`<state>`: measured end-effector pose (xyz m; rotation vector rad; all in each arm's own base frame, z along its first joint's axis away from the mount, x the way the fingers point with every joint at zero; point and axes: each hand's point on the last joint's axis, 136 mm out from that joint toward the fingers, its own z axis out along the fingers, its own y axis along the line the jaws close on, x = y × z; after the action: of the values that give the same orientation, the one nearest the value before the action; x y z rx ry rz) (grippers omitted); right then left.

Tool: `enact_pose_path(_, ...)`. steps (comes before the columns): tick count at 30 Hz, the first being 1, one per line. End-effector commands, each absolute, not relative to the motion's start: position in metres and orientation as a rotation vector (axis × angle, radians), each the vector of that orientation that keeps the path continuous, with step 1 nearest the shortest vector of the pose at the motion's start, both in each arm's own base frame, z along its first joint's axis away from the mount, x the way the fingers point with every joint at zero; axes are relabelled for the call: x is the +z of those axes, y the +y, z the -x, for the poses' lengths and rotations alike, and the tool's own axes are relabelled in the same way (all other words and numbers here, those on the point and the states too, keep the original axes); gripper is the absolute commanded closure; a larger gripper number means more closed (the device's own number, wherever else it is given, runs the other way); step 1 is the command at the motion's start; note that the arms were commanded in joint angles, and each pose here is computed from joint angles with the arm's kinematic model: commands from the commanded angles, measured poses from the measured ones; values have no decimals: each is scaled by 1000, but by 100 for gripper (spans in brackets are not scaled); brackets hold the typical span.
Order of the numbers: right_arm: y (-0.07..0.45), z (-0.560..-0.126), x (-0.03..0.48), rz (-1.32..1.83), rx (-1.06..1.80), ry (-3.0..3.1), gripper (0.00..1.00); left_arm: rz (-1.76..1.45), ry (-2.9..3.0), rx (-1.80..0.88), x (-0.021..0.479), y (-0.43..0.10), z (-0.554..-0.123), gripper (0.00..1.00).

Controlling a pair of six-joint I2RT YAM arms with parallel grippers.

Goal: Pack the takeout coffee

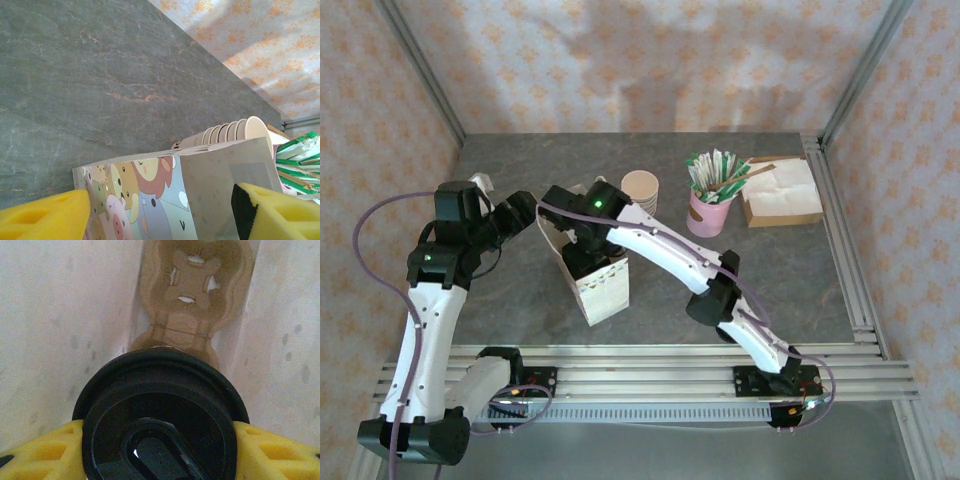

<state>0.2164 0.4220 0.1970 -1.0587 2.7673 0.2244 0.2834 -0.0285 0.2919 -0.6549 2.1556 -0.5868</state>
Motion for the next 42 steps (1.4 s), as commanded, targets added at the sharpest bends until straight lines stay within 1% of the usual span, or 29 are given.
enact_pose_path(1,415,-215,193,1031,195,2813,45,631,2129,-573,296,-26,-283,24)
enact_pose_path(15,409,-216,173,980,107,2886,45,636,2122,-567,297,-25,-280,25)
enact_pose_path(24,413,-218,170,930,119,2896,46,640,2122,-556,296,-24,-278,25)
enact_pose_path(31,409,-215,156,916,72,2941,47,678,2093,-493,300,-13,-276,25)
enact_pose_path(42,413,-217,133,915,54,2964,47,687,2077,-489,302,-11,-274,25)
